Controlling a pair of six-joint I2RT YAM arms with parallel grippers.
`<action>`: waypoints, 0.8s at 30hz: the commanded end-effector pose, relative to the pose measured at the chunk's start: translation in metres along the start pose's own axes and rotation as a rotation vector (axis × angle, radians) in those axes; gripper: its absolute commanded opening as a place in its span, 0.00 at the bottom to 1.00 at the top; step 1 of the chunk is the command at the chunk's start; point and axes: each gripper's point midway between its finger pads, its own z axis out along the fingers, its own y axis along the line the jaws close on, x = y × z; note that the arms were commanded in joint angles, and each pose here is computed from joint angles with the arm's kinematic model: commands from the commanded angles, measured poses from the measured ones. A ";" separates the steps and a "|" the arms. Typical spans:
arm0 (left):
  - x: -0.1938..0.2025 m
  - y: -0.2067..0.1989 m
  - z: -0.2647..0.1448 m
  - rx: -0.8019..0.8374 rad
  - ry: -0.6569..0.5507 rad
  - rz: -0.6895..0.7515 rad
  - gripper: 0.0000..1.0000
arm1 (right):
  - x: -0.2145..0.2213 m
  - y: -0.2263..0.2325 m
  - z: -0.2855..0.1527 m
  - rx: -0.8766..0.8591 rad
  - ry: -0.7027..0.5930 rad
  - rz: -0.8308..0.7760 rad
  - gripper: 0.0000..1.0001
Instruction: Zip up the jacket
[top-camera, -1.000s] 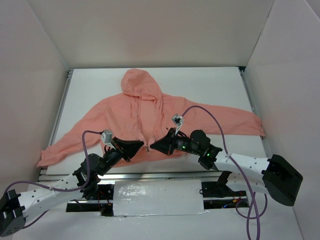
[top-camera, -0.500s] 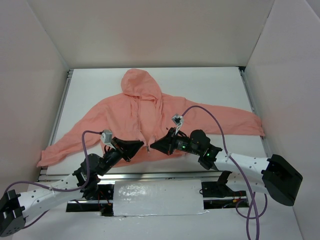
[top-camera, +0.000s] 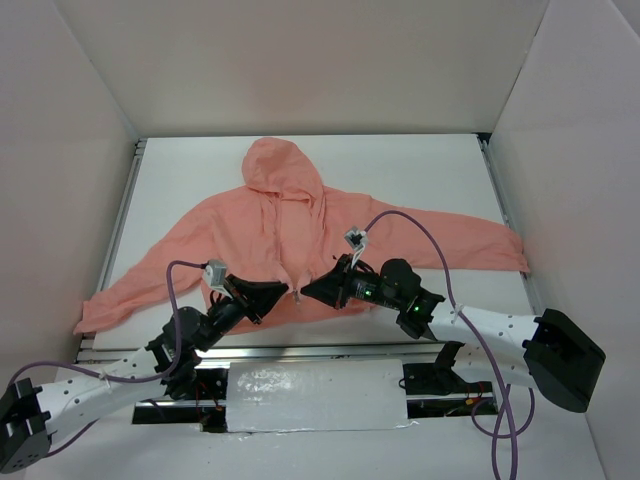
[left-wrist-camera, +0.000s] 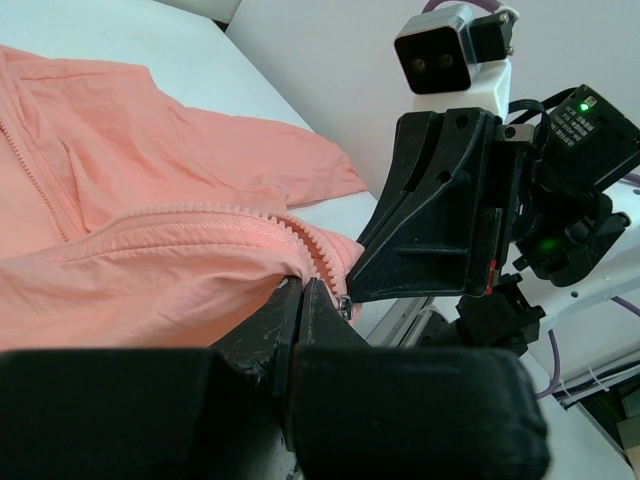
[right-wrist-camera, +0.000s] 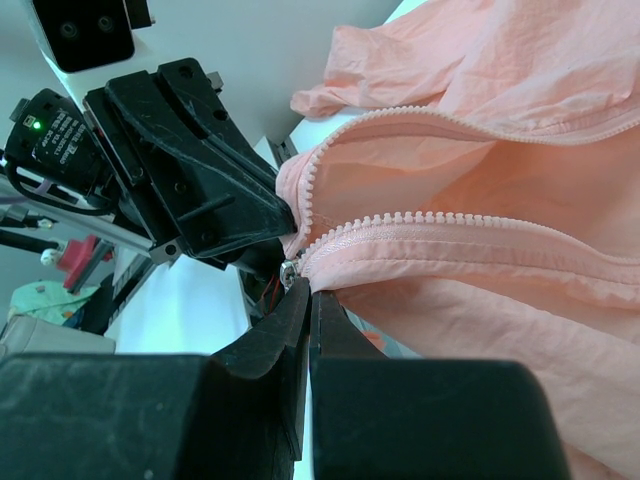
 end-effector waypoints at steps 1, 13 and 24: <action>-0.013 -0.013 0.003 0.048 -0.038 -0.013 0.00 | -0.027 0.017 0.007 -0.050 -0.068 -0.028 0.00; -0.017 -0.010 0.002 0.025 -0.054 -0.004 0.00 | -0.024 0.007 0.012 0.004 -0.036 -0.012 0.00; -0.020 0.004 0.005 -0.058 -0.061 0.019 0.00 | -0.016 -0.002 0.008 0.068 0.000 0.018 0.00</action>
